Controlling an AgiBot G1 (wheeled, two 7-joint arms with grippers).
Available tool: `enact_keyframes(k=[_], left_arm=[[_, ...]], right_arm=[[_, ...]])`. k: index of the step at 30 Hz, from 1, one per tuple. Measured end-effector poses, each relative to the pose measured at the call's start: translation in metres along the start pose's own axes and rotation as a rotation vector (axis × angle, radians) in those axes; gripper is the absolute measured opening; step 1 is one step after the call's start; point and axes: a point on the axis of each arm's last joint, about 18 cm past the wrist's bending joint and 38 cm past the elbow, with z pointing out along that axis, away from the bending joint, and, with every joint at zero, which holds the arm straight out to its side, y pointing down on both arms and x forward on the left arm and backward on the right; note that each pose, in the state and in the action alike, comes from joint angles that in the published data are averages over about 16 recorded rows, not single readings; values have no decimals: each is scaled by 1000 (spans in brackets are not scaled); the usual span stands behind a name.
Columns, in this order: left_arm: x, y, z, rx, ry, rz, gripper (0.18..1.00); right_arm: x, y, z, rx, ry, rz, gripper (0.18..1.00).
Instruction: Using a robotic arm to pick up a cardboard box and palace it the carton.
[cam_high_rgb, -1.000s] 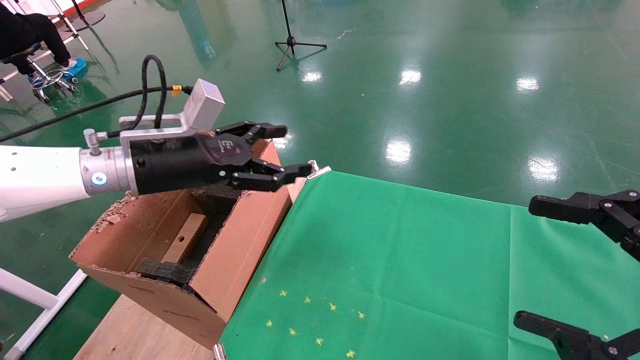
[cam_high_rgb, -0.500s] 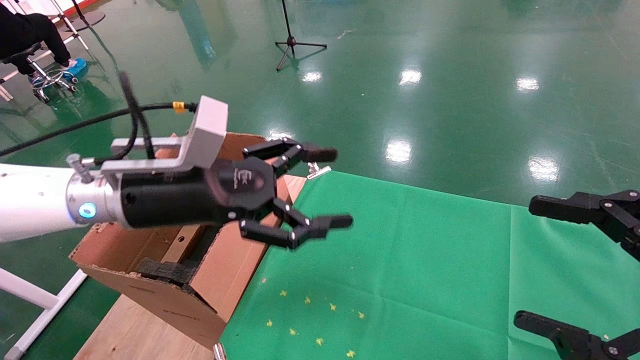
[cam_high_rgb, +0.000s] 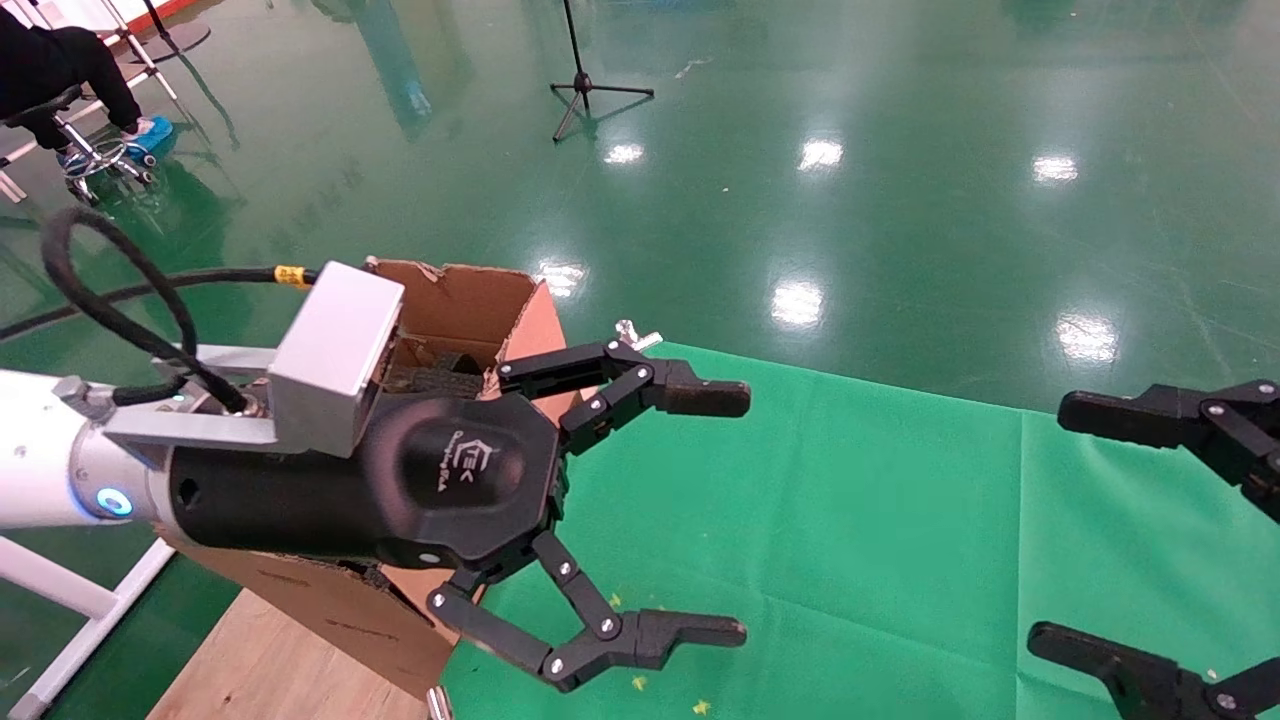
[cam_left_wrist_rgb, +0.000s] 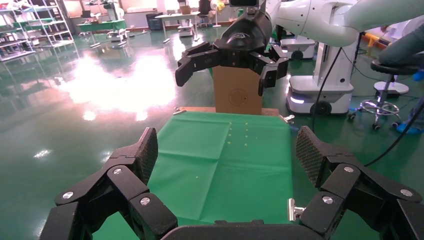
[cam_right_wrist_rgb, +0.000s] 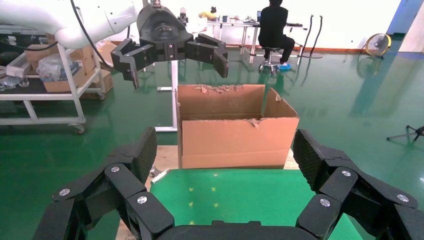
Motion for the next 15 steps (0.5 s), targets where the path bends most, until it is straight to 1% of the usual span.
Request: enact_keyframes(k=[6, 15], left_arm=[[4, -2, 1, 9, 15, 5, 1000], [0, 0, 0, 1, 0, 0, 1000]], right_arm=[[0, 0, 0, 0, 0, 0, 1001], [0, 0, 0, 0, 0, 0, 1001]])
